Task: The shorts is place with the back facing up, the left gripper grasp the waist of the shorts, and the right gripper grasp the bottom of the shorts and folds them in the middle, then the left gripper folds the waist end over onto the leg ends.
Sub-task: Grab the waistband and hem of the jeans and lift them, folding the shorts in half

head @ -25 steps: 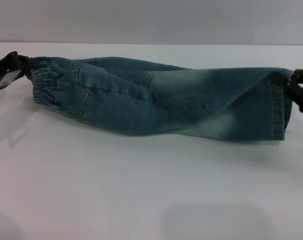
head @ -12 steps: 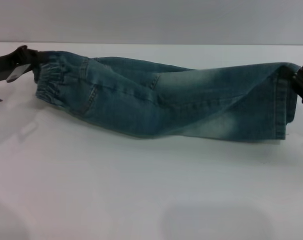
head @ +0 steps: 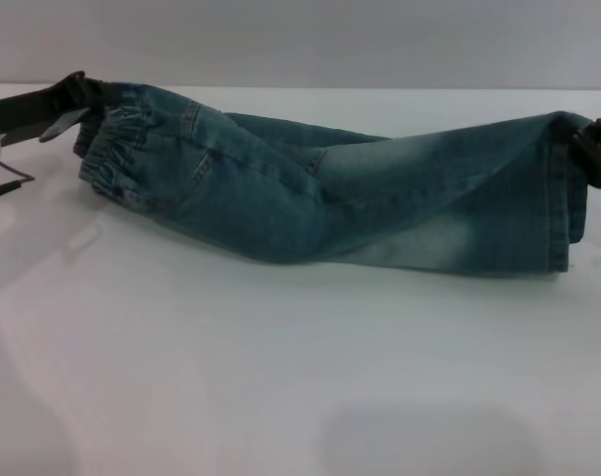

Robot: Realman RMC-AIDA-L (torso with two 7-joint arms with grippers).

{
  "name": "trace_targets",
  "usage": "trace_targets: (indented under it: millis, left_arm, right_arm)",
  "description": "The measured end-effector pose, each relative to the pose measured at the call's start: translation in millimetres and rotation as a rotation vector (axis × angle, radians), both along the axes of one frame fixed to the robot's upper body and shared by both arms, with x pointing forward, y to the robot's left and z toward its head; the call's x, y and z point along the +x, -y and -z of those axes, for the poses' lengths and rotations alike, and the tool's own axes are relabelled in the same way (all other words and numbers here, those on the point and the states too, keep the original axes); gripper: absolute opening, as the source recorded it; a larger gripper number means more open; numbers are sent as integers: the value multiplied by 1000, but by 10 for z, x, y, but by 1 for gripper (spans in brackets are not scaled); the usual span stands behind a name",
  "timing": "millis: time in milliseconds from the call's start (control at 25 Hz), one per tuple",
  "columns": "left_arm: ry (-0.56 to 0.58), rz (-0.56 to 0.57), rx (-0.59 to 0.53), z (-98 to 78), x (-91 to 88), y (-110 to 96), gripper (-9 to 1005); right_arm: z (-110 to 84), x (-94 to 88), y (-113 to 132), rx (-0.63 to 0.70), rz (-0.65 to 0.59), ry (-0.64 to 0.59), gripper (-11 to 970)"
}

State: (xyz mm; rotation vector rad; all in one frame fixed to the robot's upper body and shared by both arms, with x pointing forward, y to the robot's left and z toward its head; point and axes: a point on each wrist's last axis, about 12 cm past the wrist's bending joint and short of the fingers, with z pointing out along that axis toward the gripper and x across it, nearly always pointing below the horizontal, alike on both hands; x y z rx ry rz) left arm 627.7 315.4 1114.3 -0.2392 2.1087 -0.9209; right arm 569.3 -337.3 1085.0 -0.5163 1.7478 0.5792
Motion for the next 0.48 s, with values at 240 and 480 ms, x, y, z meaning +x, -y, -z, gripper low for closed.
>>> trace_targets:
  millis: [240,480]
  left_arm:
    - [4,-4,31,27,36,73,154]
    - [7,-20,50,37,69,101,155]
  right_arm:
    - [-5,119,15,-30,62,-5,44]
    - [32,227,39,-73,142,-29,46]
